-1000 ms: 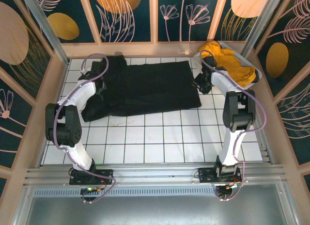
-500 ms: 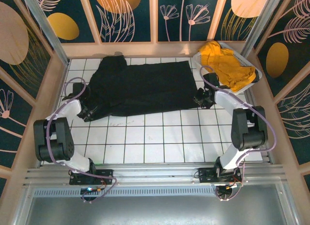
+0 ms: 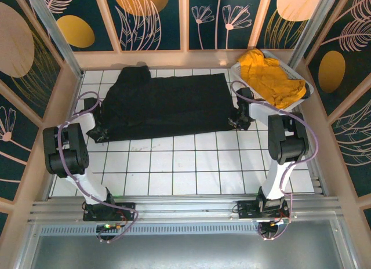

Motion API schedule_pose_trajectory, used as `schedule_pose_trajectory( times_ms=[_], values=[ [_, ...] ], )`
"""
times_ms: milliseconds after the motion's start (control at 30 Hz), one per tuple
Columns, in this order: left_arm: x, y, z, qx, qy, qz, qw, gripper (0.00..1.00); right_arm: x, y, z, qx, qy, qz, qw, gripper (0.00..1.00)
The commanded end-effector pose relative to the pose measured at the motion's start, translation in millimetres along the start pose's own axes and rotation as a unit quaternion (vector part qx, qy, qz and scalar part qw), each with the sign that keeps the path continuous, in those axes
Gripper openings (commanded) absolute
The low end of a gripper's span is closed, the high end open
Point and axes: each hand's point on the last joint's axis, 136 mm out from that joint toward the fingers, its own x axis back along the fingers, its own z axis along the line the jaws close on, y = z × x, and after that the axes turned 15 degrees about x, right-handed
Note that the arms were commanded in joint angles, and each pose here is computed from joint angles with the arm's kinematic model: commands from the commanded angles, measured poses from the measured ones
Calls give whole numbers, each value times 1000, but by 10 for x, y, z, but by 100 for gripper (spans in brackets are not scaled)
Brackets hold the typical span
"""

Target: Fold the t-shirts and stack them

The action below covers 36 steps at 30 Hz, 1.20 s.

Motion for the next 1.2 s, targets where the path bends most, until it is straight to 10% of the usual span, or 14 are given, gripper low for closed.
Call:
schedule_pose_trajectory(
  times_ms=[0,467,767,933,1167],
  values=[
    [-102,-114,553,13,84,10,996,36,-2,-489,-375,-8,-77,71,994,21],
    [401,-515,1406,166,81,-24,983,35,379,-1646,-655,-40,-65,161,984,26],
    [882,-175,652,133,-3,-42,990,58,872,-745,176,47,85,3,995,43],
    [999,-740,297,112,-42,62,991,62,1227,-640,1228,177,285,-22,942,51],
    [870,-1323,492,157,-36,135,978,63,1156,-816,1602,226,321,8,920,53]
  ],
)
